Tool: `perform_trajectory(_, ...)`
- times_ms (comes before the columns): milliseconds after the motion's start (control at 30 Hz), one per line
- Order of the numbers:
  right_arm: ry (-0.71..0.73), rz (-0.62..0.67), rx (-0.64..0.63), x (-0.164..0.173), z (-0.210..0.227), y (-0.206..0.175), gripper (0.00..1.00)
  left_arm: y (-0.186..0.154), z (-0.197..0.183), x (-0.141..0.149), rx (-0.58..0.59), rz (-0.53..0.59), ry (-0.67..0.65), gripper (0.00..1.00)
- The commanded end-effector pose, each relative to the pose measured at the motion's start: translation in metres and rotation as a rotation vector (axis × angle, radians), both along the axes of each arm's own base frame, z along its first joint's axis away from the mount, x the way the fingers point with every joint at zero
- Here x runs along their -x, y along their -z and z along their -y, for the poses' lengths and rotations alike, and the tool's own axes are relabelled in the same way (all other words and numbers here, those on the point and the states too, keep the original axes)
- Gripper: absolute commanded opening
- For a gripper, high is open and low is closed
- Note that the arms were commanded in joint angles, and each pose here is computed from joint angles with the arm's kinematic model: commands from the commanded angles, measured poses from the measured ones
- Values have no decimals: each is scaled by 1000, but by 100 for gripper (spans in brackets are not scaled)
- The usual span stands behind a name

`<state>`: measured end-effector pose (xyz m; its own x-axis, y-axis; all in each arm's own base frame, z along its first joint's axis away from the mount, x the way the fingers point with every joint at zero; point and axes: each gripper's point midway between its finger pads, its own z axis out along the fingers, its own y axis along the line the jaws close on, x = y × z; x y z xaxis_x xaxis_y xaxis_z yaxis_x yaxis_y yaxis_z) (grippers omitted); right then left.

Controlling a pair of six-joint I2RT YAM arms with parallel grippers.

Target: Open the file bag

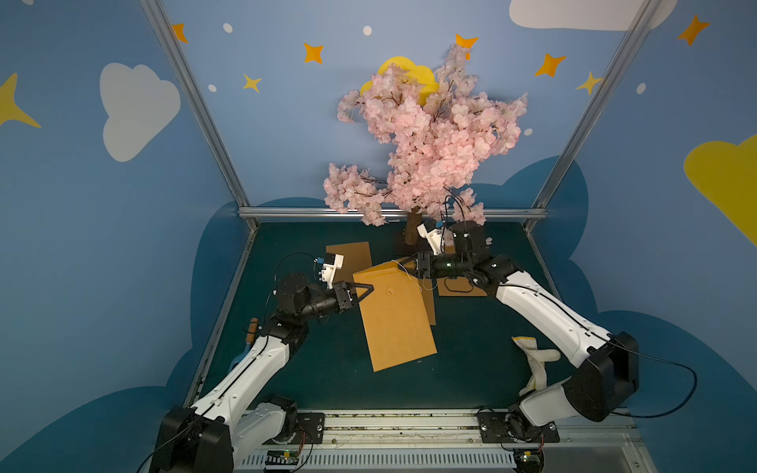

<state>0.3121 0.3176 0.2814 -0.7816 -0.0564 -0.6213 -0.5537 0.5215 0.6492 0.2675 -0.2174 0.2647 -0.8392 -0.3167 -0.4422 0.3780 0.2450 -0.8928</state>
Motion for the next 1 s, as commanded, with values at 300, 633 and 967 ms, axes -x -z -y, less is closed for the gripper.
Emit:
perform_trajectory(300,-57,46,-122,5,-10,-38,25,11,2,9,-31,11,31,2)
perform_trajectory(633,-97,34,-192,9,-10,-47,6,2,-3,6,-55,45,-16,7)
perform_trajectory(967,-116,19,-211,10,-9,-44,0,-26,-8,-1,-31,99,-65,17)
